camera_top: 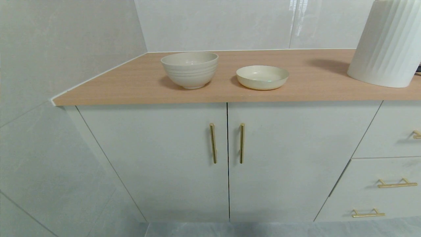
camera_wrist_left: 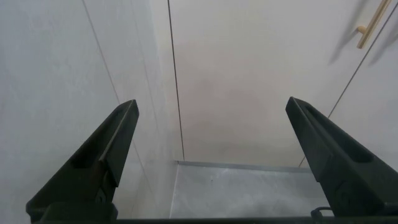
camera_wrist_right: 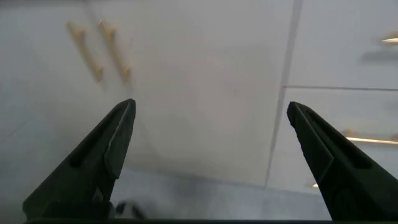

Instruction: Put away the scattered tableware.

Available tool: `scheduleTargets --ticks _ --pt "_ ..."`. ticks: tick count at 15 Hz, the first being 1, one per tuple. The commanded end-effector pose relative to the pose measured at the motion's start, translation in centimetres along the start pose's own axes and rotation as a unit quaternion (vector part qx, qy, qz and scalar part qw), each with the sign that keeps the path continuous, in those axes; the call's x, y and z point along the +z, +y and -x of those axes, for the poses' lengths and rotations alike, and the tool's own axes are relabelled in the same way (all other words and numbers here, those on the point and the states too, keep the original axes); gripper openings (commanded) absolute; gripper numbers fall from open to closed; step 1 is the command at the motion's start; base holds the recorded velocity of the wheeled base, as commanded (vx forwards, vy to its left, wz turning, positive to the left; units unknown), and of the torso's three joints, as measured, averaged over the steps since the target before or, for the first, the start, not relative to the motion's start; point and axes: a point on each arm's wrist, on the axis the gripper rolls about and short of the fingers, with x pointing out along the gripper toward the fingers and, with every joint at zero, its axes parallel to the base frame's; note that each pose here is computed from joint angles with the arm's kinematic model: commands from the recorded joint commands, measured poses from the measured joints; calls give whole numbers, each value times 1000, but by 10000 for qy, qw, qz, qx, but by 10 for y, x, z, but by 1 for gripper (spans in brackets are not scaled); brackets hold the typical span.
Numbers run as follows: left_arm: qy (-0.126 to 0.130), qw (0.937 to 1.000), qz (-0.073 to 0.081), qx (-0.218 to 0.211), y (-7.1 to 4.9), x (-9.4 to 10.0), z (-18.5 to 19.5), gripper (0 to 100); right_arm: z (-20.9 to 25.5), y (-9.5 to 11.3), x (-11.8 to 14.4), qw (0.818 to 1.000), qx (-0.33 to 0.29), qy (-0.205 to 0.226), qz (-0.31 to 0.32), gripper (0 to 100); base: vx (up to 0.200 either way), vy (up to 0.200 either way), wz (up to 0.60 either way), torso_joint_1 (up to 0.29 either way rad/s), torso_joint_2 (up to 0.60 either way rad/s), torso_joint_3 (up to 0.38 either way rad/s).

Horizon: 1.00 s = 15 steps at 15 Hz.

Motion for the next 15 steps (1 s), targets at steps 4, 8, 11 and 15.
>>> scheduleTargets --ticks 4,8,11,15 --pt "0 10000 1 4 0 0 0 100 -114 -4 38 9702 1230 2057 -356 100 0 0 0 0 0 0" --pt "0 10000 1 4 0 0 0 100 -207 8 24 9611 1749 2122 -269 100 0 0 0 0 0 0" --pt "0 10000 1 4 0 0 0 100 -262 52 12 9474 2495 1956 -437 100 0 0 0 0 0 0" --pt "0 10000 1 4 0 0 0 100 -299 89 8 9351 2937 1932 -441 100 0 0 0 0 0 0"
